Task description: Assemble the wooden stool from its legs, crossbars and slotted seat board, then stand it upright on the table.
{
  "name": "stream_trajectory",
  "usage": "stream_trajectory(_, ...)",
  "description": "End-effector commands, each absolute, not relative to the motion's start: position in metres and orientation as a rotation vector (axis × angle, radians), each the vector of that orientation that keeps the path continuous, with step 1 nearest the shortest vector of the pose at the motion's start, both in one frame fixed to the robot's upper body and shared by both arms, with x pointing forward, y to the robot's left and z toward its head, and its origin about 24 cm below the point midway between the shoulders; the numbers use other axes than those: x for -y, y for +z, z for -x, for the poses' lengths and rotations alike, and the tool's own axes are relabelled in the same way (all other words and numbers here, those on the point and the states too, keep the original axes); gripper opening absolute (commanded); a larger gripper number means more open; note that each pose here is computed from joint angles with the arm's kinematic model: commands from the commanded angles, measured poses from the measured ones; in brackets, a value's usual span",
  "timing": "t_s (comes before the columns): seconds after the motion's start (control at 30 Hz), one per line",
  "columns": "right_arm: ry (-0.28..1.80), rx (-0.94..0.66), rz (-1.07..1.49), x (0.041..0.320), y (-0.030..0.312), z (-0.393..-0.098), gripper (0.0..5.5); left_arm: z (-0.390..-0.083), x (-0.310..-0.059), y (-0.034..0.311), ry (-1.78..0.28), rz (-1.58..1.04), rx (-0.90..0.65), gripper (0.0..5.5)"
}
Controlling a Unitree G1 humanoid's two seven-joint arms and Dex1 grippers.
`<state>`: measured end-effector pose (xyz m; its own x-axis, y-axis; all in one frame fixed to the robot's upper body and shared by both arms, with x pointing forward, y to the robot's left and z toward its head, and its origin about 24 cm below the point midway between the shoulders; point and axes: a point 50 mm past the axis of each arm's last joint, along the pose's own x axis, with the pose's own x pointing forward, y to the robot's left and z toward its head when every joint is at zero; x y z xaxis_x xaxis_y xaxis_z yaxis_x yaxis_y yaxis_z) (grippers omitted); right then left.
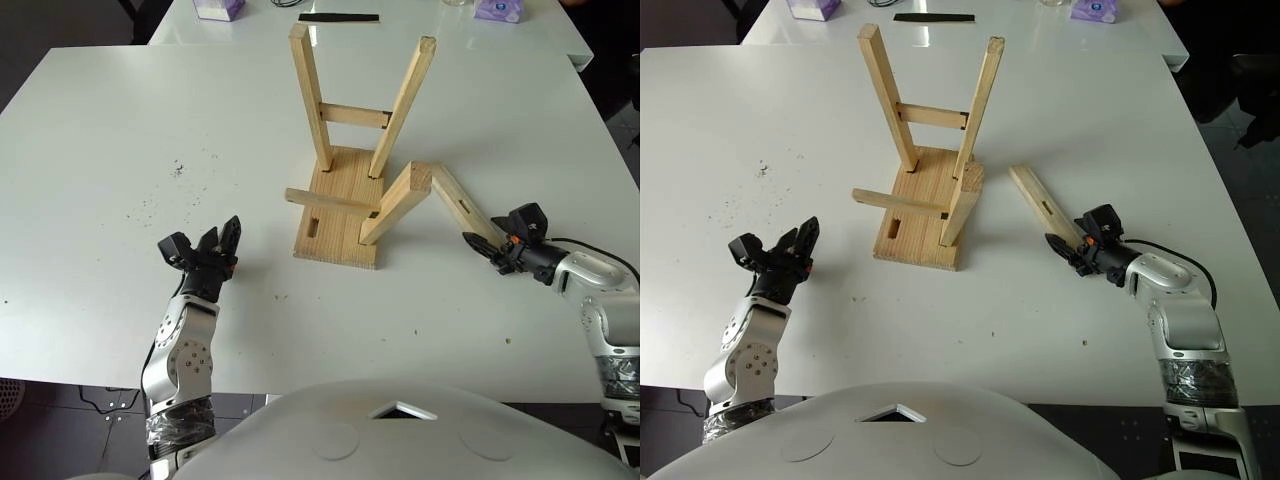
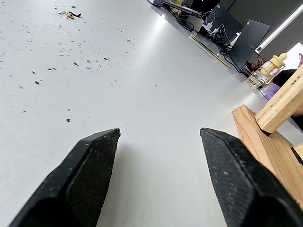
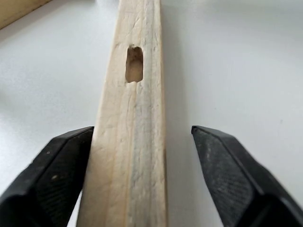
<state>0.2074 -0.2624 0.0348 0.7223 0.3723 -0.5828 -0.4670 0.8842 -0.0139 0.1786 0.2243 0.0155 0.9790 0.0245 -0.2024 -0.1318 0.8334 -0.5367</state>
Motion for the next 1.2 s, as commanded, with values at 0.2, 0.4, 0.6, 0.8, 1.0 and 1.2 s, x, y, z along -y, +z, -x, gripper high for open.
stream_trajectory(0.2,0.418,-0.708,0.093,0.253,-0.010,-0.180,3.04,-0.186,-0.226,0.016,0.088,0.574,-0.175,3.16)
stream_trajectory(0.4,0.349,-0.692,0.040,0.251,-0.022,-0.166,2.25,-0.194,-0.232,0.018,0.081,0.557,-0.166,3.16)
stream_trajectory(0.6,0.311,-0.596,-0.033,0.243,-0.014,-0.179,2.23,-0.199,-0.241,0.022,0.107,0.523,-0.149,3.16)
stream_trajectory(0.8,0.252,-0.348,-0.269,0.230,0.031,-0.240,2.13,-0.213,-0.262,0.039,0.183,0.541,-0.030,3.16)
stream_trajectory(1.0,0.304,-0.021,-0.436,0.230,0.114,-0.300,2.04,-0.257,-0.273,0.094,0.117,0.607,0.197,3.16)
stream_trajectory(1.2,0.506,0.305,-0.533,0.222,0.221,-0.322,2.04,-0.267,-0.261,0.139,-0.003,0.616,0.311,3.16)
